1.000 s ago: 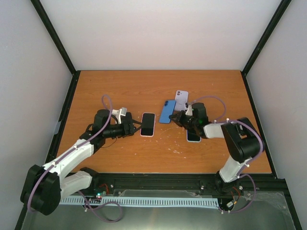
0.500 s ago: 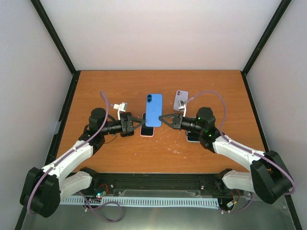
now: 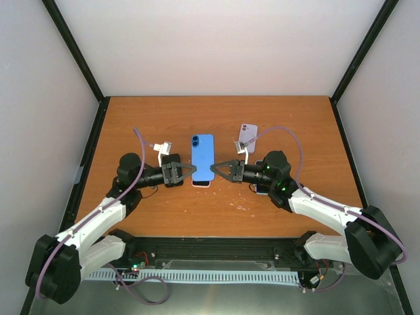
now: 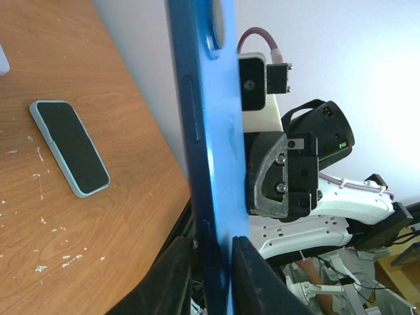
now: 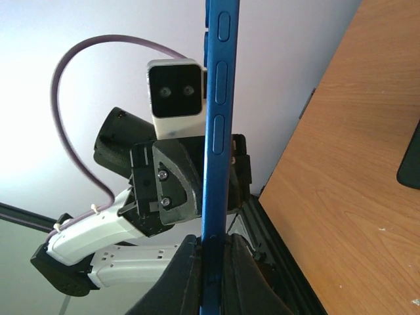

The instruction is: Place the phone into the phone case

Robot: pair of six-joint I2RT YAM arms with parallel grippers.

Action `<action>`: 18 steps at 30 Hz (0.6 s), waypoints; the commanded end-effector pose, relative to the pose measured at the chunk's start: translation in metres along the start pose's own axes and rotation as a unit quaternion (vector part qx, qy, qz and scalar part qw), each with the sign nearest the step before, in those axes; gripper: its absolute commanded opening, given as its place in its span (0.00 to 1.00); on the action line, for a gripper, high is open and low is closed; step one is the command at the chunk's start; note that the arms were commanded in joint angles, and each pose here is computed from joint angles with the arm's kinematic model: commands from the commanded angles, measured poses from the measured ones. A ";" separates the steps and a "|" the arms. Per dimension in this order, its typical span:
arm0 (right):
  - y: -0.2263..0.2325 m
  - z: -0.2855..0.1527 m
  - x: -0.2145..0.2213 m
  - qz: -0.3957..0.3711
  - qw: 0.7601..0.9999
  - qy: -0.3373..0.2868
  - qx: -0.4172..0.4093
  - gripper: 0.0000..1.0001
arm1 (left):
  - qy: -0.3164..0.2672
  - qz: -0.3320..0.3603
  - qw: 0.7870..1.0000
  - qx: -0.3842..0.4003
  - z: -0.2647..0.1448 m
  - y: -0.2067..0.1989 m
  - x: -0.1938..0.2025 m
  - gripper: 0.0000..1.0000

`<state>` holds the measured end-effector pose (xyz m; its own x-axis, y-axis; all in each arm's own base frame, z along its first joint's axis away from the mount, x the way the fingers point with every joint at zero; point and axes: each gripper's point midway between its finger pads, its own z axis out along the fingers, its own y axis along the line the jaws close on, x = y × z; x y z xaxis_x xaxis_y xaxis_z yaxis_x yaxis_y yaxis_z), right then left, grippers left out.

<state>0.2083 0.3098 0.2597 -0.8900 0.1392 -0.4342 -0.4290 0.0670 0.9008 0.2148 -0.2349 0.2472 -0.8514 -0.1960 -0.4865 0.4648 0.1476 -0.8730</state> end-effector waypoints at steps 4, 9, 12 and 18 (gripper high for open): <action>0.007 0.001 -0.009 -0.036 0.999 -0.019 0.008 0.11 | -0.017 0.036 0.999 0.001 -0.004 -0.009 -0.007 0.08; 0.000 0.001 -0.013 -0.046 0.998 -0.022 0.041 0.24 | -0.021 0.048 0.999 -0.008 -0.004 -0.008 -0.010 0.00; -0.007 -0.002 -0.015 -0.047 0.996 -0.027 0.064 0.38 | -0.024 0.053 0.998 -0.015 -0.004 -0.007 -0.011 0.00; -0.032 -0.021 -0.035 -0.051 0.983 -0.068 0.162 0.68 | -0.041 0.056 0.992 -0.104 -0.010 0.016 -0.021 0.00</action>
<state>0.2309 0.3000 0.2468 -0.8493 0.1907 -0.4923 -0.4390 0.2630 0.8591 0.2218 -0.2279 0.2247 -0.8465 -0.2152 -0.4869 0.4298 0.2635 -0.8637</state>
